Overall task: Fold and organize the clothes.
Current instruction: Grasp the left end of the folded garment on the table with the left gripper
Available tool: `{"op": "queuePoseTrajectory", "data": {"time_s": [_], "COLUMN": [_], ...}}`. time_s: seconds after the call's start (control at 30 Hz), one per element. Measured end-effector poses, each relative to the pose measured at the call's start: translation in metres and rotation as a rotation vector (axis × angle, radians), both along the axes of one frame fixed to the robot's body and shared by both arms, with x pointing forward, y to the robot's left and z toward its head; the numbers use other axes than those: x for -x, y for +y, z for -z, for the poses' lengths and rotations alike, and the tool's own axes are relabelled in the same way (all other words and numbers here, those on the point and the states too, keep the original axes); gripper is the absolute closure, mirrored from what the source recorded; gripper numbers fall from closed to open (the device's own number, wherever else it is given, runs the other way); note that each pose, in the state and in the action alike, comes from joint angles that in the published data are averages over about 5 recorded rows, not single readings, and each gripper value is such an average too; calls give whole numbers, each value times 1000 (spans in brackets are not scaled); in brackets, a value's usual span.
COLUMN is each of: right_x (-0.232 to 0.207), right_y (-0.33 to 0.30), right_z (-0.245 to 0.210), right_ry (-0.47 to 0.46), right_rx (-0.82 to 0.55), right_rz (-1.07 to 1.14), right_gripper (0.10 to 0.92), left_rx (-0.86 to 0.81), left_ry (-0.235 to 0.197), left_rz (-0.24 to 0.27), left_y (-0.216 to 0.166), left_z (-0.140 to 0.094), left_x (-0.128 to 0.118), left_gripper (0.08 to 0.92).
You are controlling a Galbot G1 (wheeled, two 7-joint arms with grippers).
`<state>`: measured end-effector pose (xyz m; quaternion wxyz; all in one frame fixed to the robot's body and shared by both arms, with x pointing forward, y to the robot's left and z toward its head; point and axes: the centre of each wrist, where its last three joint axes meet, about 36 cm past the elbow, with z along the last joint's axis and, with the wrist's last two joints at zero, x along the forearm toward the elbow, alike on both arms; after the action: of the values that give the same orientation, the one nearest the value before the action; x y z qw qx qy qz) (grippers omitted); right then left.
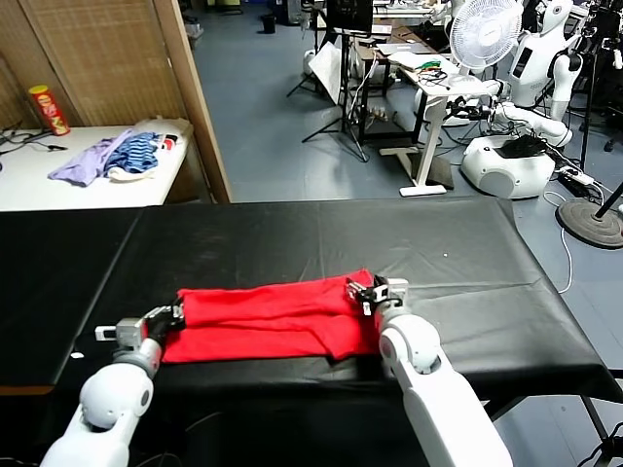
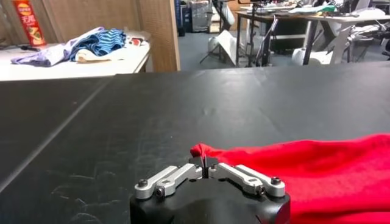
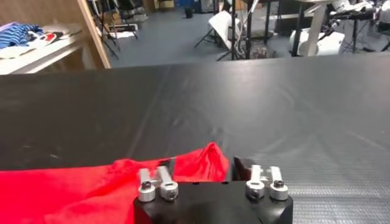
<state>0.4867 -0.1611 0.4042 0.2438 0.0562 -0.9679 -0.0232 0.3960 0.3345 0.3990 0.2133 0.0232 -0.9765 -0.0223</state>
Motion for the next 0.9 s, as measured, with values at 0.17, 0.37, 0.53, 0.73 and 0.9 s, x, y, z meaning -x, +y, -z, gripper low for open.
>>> {"op": "queuePoseTrajectory", "data": {"time_s": [0.17,0.37,0.53,0.73,0.9], "right_x": [2,9,18,31,48], "right_y": [1,5,2,-10,-22], "right_z": [6,13,12,0,-14], "right_ry": [-24,-77,-98,-136,-174], "right_rx": [15,32,26,24,21], "right_rz": [28,65,49,15,-7], "right_gripper": [887,893,819,528,273], "left_rx": [-1,-13,-13,1,32], "left_ry": [4,-1,0,-15,-33], "left_rz": [-2,-13,-19,-6,0], "left_y": [1,1,2,3,7], "left_z": [2,5,6,-1,-14], "left_x": [0,0,0,1,4], "left_gripper": [866,866,866,706,422]}}
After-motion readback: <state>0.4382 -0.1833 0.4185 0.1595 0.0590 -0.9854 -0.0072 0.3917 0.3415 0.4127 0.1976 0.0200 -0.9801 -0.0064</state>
